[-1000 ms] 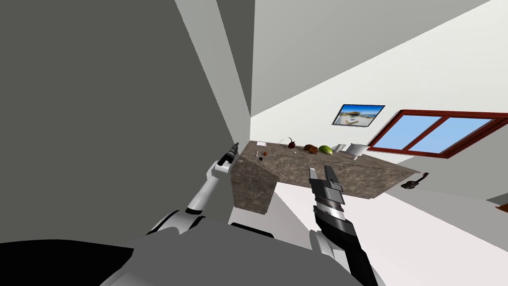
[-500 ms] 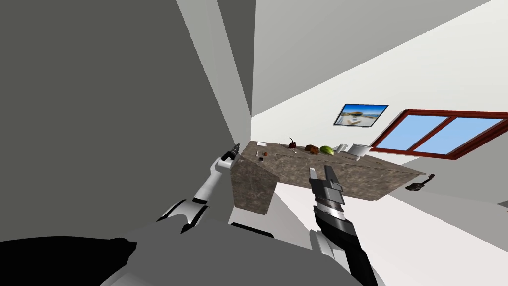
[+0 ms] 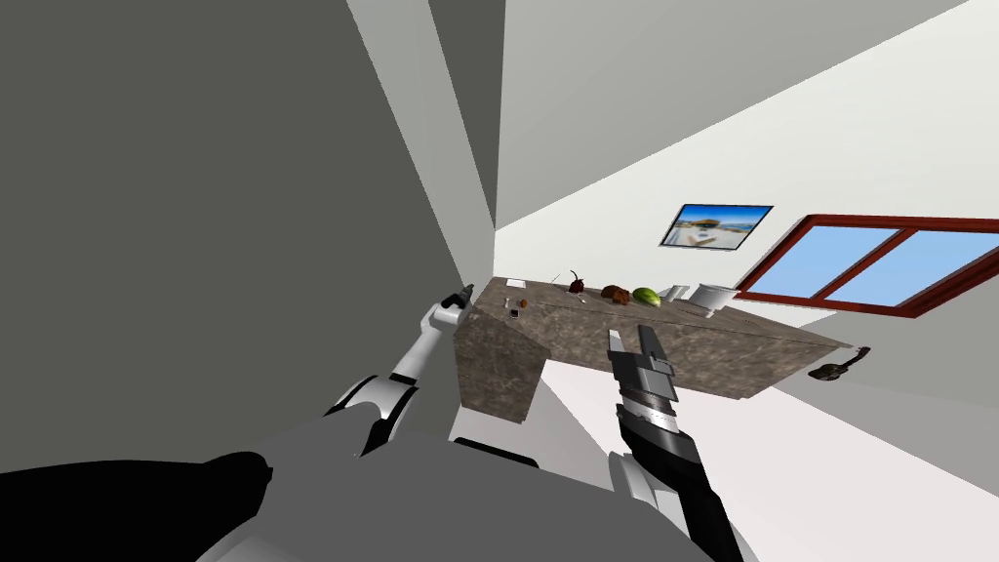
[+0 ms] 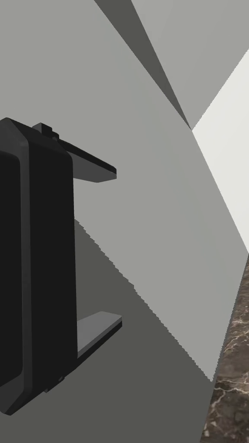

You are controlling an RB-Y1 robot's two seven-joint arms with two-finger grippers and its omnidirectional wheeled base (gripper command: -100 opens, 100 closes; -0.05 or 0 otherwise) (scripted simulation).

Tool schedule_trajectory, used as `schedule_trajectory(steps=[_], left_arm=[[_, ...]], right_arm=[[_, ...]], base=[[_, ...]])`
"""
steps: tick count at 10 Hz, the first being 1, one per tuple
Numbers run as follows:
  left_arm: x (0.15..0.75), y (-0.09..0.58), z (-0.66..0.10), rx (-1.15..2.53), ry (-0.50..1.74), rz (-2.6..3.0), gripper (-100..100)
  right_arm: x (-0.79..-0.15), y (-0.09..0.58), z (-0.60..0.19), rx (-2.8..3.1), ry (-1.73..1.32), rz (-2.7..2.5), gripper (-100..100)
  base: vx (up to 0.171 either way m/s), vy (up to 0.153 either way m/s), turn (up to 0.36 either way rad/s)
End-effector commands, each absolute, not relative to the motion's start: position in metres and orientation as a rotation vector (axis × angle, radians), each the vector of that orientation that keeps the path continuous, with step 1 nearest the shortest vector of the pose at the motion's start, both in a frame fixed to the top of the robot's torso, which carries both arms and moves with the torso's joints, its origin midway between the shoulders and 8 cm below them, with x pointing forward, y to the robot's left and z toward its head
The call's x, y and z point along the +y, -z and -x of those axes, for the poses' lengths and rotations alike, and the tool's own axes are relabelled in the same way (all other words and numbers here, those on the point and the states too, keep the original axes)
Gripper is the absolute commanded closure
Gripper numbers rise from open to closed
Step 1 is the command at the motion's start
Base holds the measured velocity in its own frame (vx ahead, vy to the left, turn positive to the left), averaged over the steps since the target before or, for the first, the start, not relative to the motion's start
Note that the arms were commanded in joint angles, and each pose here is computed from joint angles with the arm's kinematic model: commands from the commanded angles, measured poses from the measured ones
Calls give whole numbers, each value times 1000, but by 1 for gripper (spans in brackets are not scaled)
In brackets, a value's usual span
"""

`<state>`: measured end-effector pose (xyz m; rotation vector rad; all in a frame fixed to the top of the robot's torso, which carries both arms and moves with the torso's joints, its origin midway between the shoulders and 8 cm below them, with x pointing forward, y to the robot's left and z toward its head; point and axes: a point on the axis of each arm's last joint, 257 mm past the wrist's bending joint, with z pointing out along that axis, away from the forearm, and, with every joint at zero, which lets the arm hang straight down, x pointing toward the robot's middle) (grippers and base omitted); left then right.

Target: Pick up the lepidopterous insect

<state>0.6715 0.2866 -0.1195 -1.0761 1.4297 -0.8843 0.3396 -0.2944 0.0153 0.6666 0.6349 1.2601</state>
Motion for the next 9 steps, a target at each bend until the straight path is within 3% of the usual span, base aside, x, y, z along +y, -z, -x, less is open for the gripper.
schedule_trajectory(steps=[1, 9], left_arm=[[290, 134, -676, 1476, 849, 1114, -100], [288, 177, -694, 1688, 692, 1246, -100]], right_arm=[[-294, -15, -340, 635, -1260, -667, 0], [-294, -15, -340, 635, -1260, -667, 0]], base=[[14, -8, 21], [23, -9, 26]])
